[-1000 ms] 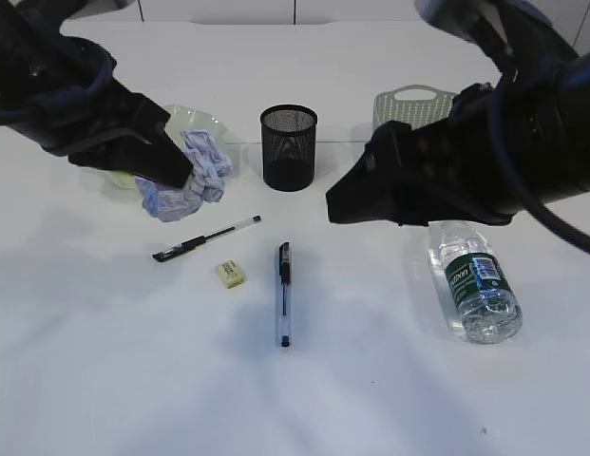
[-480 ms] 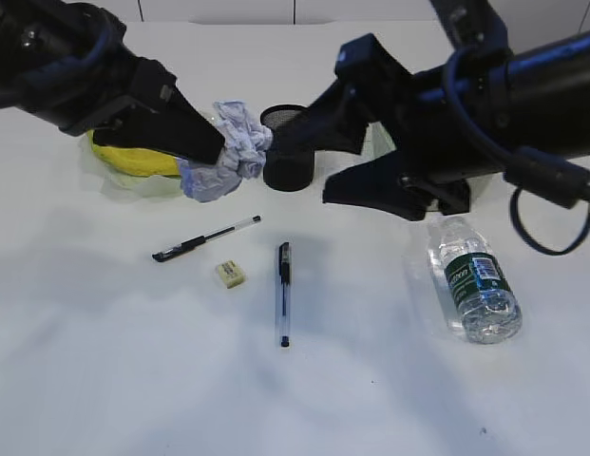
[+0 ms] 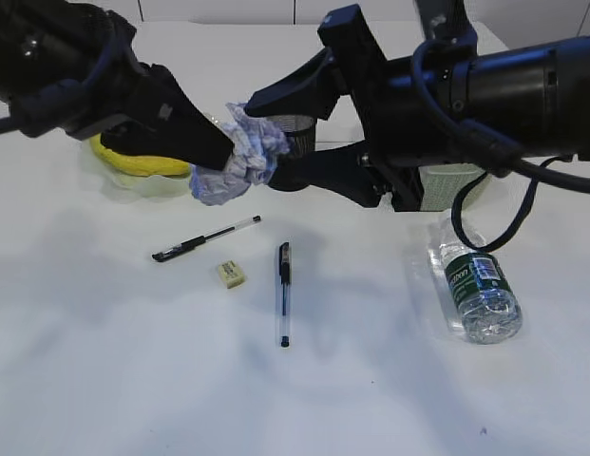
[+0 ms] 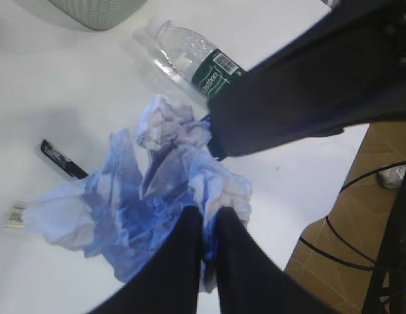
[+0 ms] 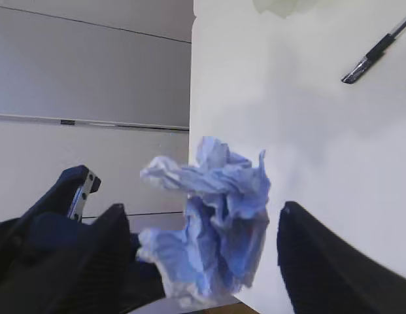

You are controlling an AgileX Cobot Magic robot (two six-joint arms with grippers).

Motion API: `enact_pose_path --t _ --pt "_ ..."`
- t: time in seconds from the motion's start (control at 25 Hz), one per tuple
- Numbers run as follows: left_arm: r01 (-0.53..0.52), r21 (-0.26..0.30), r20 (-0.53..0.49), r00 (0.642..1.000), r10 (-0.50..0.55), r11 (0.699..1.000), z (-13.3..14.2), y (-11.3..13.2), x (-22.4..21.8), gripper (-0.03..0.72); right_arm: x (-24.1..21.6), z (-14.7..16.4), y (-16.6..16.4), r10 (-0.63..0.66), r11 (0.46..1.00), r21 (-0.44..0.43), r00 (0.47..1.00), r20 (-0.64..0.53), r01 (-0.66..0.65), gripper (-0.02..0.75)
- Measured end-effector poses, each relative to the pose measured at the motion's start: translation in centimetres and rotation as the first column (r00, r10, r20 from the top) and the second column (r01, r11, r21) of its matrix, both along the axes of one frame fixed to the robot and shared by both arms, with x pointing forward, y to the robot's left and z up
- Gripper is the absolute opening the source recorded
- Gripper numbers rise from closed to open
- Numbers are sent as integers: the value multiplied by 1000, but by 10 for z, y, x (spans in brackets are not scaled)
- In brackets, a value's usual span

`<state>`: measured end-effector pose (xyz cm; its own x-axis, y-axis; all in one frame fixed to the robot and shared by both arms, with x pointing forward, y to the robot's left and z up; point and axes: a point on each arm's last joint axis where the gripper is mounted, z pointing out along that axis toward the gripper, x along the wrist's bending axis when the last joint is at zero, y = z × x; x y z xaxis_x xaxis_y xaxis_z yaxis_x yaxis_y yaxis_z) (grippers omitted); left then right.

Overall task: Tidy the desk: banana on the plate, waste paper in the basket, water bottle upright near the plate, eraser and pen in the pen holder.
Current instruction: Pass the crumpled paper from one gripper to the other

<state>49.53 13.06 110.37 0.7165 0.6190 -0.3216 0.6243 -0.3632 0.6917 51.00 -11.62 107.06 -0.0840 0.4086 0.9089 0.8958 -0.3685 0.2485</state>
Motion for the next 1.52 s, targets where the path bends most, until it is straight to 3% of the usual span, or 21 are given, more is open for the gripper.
enact_pose_path --t 0.6,0.92,1.24,1.36,1.52 --pt "76 -46 25 997 -75 996 3 -7 -5 17 11 -17 9 11 996 85 997 -74 -5 497" --pt "80 -46 24 997 -79 996 3 -7 -5 17 9 -15 10 41 993 115 997 -72 -33 190" --pt "75 -44 31 997 -74 996 3 -7 -4 25 9 -14 10 49 992 116 997 -67 -41 84" --pt "60 -47 46 997 -58 997 4 -7 -2 86 9 -14 10 50 993 114 997 -61 -43 60" --pt "47 -49 58 997 -44 998 5 -6 -1 281 9 -14 10 56 992 115 997 -57 -49 51"
